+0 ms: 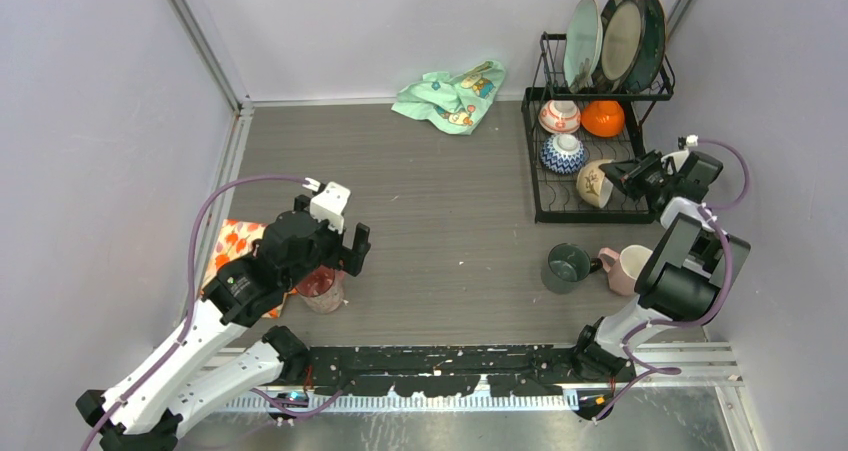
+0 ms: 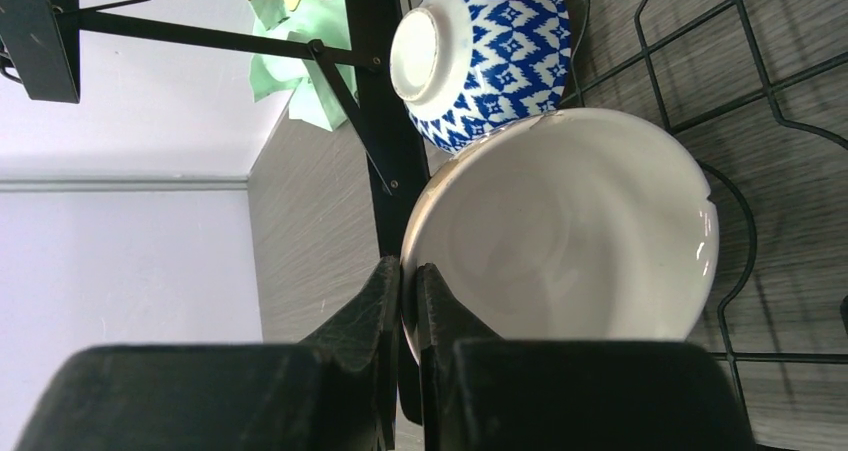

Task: Load the mixed dishes into the dish rack
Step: Pick up the bowl from the dish rack.

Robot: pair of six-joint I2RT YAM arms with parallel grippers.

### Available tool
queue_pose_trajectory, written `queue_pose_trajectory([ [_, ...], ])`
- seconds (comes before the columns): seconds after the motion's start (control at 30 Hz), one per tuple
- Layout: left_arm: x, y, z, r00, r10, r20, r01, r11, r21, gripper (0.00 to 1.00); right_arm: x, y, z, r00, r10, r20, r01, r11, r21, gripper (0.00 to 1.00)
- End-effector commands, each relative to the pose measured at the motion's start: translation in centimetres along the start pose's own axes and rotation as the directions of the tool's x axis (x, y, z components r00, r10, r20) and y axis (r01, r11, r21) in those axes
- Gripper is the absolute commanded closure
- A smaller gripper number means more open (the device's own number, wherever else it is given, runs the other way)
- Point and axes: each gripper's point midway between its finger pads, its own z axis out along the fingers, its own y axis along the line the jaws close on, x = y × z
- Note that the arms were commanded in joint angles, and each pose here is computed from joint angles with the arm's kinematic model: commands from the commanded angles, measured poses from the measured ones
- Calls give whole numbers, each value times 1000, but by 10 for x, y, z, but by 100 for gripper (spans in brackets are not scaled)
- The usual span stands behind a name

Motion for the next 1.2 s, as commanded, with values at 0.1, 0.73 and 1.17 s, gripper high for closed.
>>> queue_pose_trajectory([
  [0.1,-13,-1,4,999,-8,33,8,1000,-3,4,-1,17,-5,997,-70,-12,71,994,87,99],
  [0.73,-80,-52,42,976,-214,40,205,965,162,0,4,166,-31,980,-181,82,190,973,-133,99],
  [1.17,-107,-107,91,985,-171,0,158,909,387,3,107,260,-33,961,-275,-32,251,914,-318,99],
])
